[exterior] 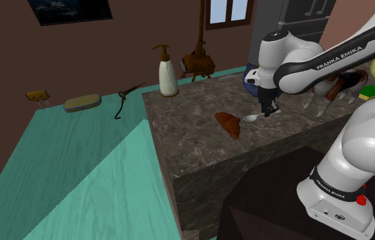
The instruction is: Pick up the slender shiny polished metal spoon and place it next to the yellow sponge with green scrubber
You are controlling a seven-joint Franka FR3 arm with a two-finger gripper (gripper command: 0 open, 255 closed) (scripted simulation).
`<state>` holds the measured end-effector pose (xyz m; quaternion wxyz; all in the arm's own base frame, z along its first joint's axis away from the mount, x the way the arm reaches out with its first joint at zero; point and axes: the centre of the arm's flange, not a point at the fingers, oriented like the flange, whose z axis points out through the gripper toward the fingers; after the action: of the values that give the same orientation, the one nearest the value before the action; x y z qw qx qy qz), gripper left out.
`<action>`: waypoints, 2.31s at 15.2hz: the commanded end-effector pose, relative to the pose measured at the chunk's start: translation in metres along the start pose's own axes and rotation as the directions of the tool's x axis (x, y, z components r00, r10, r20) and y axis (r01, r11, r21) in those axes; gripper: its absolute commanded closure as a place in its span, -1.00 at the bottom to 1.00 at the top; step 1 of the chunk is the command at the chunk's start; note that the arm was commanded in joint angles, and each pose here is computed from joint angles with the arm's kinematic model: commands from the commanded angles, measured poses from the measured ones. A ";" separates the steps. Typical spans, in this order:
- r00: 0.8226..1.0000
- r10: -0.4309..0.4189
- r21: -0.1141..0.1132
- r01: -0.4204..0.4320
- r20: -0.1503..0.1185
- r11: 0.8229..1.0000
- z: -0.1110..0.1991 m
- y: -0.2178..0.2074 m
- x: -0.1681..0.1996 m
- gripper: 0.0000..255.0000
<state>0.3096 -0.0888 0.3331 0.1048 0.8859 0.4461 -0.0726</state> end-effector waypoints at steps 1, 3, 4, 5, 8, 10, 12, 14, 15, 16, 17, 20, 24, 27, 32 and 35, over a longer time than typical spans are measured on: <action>1.000 0.000 0.000 0.000 0.000 1.000 0.000 0.000 0.000 1.00; 1.000 0.000 0.000 0.000 0.000 1.000 0.000 0.000 0.000 1.00; 1.000 0.000 0.000 0.000 0.000 1.000 0.000 0.000 0.000 1.00; 1.000 0.000 0.000 0.000 0.000 1.000 0.000 0.000 0.000 1.00; 1.000 0.000 0.000 0.000 0.000 1.000 -0.015 0.002 -0.004 1.00; 1.000 0.000 0.000 0.000 0.000 1.000 -0.026 0.003 -0.006 1.00; 1.000 0.000 0.000 0.000 0.000 1.000 -0.036 0.004 -0.008 1.00; 1.000 0.000 0.000 0.000 0.000 1.000 -0.046 0.006 -0.011 1.00; 1.000 0.000 0.000 0.000 0.000 1.000 -0.051 0.006 -0.012 1.00; 1.000 0.000 0.000 0.000 0.000 1.000 -0.056 0.007 -0.013 1.00; 1.000 0.000 0.000 0.000 0.000 1.000 -0.061 0.008 -0.014 1.00; 1.000 0.000 0.000 0.000 0.000 1.000 -0.077 0.010 -0.018 1.00; 1.000 0.000 0.000 0.000 0.000 1.000 -0.092 0.012 -0.021 1.00; 1.000 0.000 0.000 0.000 0.000 1.000 -0.083 0.019 -0.059 1.00; 1.000 0.000 0.000 0.000 0.000 1.000 -0.067 0.032 -0.122 1.00; 1.000 0.000 0.000 0.000 0.000 1.000 -0.057 0.040 -0.159 1.00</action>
<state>0.2572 -0.2100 0.4302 0.1046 0.8863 0.4453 -0.0723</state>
